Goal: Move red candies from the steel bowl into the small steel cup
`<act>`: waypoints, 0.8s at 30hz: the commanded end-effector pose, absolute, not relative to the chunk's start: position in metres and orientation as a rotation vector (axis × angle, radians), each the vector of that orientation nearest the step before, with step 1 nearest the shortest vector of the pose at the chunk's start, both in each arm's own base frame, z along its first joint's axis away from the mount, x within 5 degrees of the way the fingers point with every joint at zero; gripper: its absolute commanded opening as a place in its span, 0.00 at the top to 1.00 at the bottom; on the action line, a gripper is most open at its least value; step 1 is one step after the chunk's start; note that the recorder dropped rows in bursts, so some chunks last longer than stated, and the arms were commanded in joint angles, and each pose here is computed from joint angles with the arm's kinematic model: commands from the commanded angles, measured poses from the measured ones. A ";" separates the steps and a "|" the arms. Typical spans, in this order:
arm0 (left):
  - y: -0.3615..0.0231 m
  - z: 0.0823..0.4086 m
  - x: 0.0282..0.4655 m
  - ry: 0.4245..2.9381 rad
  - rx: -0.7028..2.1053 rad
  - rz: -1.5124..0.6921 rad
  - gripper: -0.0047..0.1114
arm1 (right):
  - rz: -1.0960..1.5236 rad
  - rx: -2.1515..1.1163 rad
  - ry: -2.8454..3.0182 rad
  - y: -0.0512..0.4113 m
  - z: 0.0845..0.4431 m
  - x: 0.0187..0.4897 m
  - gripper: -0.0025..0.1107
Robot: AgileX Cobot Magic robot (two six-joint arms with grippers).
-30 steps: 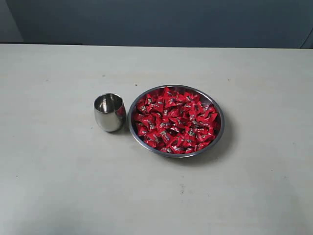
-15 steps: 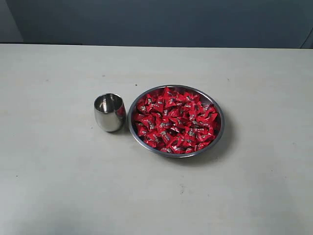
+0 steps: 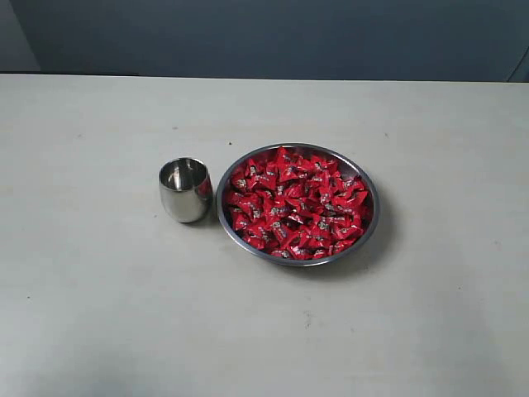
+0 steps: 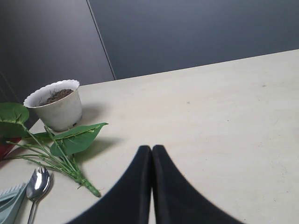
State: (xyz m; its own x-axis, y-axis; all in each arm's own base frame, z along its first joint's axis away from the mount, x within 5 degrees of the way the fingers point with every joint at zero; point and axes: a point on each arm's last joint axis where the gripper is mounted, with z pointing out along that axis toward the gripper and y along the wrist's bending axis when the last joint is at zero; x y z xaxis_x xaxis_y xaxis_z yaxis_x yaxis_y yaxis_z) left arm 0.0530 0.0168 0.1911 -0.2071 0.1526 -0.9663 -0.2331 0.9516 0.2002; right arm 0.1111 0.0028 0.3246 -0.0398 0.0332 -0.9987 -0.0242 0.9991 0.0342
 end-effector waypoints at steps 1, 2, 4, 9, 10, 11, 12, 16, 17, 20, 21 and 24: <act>0.017 0.192 0.053 1.731 -0.056 0.351 0.96 | 0.041 -0.001 1.685 0.003 0.317 0.125 0.98; 0.017 0.192 0.053 1.731 -0.056 0.351 0.96 | 0.044 0.003 1.711 0.004 0.313 0.133 0.98; 0.017 0.192 0.053 1.731 -0.056 0.351 0.96 | 0.065 0.026 1.753 0.004 0.307 0.142 0.98; 0.017 0.192 0.053 1.731 -0.056 0.351 0.96 | 0.105 0.079 1.833 0.005 0.293 0.162 0.98; 0.017 0.192 0.053 1.731 -0.056 0.351 0.96 | 0.102 0.081 1.810 0.004 0.294 0.165 0.98; 0.017 0.192 0.053 1.731 -0.056 0.351 0.96 | 0.102 0.081 1.805 0.004 0.294 0.165 0.98; 0.017 0.192 0.053 1.731 -0.056 0.351 0.96 | 0.102 0.081 1.805 0.004 0.294 0.165 0.98; 0.017 0.192 0.053 1.731 -0.056 0.351 0.96 | 0.101 0.082 1.786 0.004 0.296 0.166 0.98; 0.017 0.192 0.053 1.731 -0.056 0.351 0.96 | 0.101 0.082 1.783 0.004 0.296 0.166 0.98; 0.017 0.192 0.053 1.731 -0.056 0.351 0.96 | 0.117 0.104 1.779 0.004 0.296 0.166 0.98; 0.017 0.192 0.053 1.731 -0.056 0.351 0.96 | 0.124 0.112 1.779 0.004 0.296 0.166 0.98; 0.017 0.192 0.053 1.731 -0.056 0.351 0.96 | 0.139 0.135 1.763 0.004 0.297 0.167 0.98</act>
State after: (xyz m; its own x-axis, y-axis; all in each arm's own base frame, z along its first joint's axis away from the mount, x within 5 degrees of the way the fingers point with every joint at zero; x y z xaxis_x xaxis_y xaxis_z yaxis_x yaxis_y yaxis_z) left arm 0.0530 0.0168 0.1911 -0.2071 0.1526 -0.9663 -0.2331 0.9516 0.2002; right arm 0.1647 0.0040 0.2942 -0.2247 0.1452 -0.9636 0.0100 0.9891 0.1467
